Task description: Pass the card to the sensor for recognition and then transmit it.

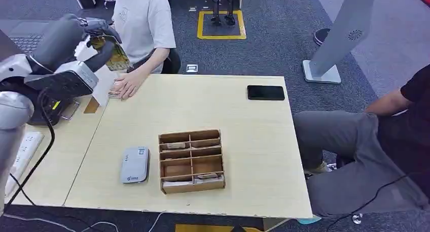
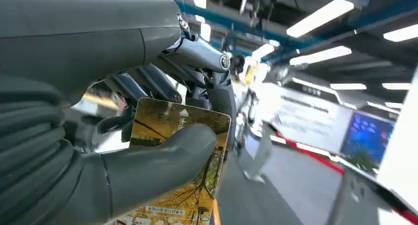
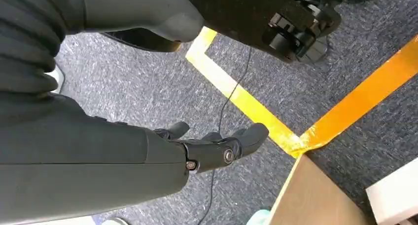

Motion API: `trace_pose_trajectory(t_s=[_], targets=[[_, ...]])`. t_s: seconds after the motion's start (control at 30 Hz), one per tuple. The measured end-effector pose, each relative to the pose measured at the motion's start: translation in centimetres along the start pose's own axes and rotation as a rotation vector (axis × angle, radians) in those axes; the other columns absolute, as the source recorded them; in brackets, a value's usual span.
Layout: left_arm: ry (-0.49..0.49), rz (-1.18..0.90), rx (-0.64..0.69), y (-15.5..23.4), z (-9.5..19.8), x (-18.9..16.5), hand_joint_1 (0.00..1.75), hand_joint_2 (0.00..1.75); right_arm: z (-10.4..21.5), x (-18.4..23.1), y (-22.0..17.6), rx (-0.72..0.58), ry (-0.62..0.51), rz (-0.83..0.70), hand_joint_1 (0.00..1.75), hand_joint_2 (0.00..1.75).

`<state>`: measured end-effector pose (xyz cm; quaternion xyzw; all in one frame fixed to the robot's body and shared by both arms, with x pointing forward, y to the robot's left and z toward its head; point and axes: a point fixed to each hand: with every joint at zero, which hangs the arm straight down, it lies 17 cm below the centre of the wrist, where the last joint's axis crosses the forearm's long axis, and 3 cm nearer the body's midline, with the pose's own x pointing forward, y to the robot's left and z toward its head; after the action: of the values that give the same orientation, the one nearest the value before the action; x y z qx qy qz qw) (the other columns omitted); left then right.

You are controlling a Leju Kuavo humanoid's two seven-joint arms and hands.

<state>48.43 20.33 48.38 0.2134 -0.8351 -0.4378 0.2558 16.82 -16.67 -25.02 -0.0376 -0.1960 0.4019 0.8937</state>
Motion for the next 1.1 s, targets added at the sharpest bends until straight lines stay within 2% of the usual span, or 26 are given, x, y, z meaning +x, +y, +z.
trace_pose_trajectory(t_s=[0.13,0.5,0.8,0.93,1.03,1.1], targets=[[-0.006,-0.054,0.036,2.3,0.0,0.2,1.75,1.75,0.0,0.2,-0.2,-0.004,-0.007,0.031,0.0,1.75],[0.004,-0.088,0.04,3.2,0.5,-0.2,1.75,1.75,0.0,0.5,-0.4,-0.007,-0.015,0.047,0.0,1.75],[0.041,-0.144,0.095,5.0,0.6,-1.0,1.75,1.75,0.0,0.7,-0.3,-0.005,-0.018,0.054,0.0,1.75],[0.105,-0.207,0.141,6.3,0.3,-2.5,1.75,1.75,0.0,0.8,-0.4,-0.006,-0.022,0.076,0.0,1.75],[0.252,-0.376,0.181,8.1,-1.2,-5.8,1.75,1.75,0.0,1.2,-0.5,-0.004,-0.023,0.099,0.0,1.75],[0.315,-0.435,0.168,8.0,-2.0,-7.6,1.75,1.75,-0.1,1.7,-0.8,-0.009,-0.033,0.108,0.0,1.75]])
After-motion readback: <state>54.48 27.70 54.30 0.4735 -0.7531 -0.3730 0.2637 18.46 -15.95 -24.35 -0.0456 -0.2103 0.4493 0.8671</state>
